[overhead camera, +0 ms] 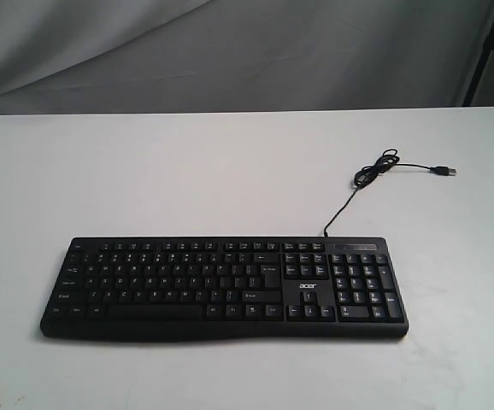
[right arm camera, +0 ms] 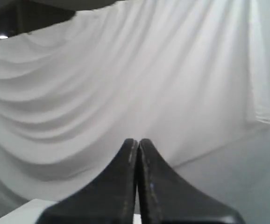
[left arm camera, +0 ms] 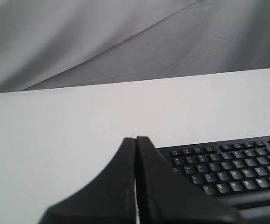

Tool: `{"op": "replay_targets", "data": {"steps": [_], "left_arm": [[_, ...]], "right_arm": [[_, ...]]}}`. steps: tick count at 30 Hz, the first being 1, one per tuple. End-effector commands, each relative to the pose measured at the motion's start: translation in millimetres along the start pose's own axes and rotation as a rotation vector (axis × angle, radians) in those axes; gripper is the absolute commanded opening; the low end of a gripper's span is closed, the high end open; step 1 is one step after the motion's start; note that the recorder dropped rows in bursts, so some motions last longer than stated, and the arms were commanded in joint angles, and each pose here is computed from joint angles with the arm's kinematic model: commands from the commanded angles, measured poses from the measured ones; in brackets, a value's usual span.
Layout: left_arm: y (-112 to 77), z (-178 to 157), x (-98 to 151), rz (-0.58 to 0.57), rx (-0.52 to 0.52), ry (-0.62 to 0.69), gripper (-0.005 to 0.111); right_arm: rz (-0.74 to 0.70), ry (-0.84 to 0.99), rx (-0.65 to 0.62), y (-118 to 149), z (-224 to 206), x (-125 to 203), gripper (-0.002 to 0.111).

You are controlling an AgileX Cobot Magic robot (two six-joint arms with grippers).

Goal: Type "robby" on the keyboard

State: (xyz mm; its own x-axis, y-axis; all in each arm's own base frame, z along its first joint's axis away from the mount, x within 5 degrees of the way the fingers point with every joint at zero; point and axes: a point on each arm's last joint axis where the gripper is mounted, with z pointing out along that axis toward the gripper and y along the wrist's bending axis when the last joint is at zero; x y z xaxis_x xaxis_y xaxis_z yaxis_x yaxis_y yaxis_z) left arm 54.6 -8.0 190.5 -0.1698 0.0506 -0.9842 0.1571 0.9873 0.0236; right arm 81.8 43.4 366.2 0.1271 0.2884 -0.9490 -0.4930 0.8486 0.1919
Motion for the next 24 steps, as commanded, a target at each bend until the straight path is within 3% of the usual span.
{"op": "replay_targets", "data": {"steps": [1, 6, 11, 15, 24], "left_arm": [[-0.3, 0, 1, 0.003, 0.005, -0.005, 0.000], [-0.3, 0, 1, 0.003, 0.005, -0.005, 0.000], [-0.3, 0, 1, 0.003, 0.005, -0.005, 0.000], [-0.3, 0, 1, 0.003, 0.005, -0.005, 0.000], [-0.3, 0, 1, 0.003, 0.005, -0.005, 0.000]], "right_arm": [[0.070, 0.001, 0.338, -39, -20, 37, 0.000], [0.029, -0.038, 0.548, -60, -54, 68, 0.000], [-0.012, -0.044, 0.646, -69, -75, 96, 0.000], [-0.046, 0.014, 0.659, -72, -83, 121, 0.000], [0.005, 0.000, 0.645, -71, -85, 123, 0.000]]}}
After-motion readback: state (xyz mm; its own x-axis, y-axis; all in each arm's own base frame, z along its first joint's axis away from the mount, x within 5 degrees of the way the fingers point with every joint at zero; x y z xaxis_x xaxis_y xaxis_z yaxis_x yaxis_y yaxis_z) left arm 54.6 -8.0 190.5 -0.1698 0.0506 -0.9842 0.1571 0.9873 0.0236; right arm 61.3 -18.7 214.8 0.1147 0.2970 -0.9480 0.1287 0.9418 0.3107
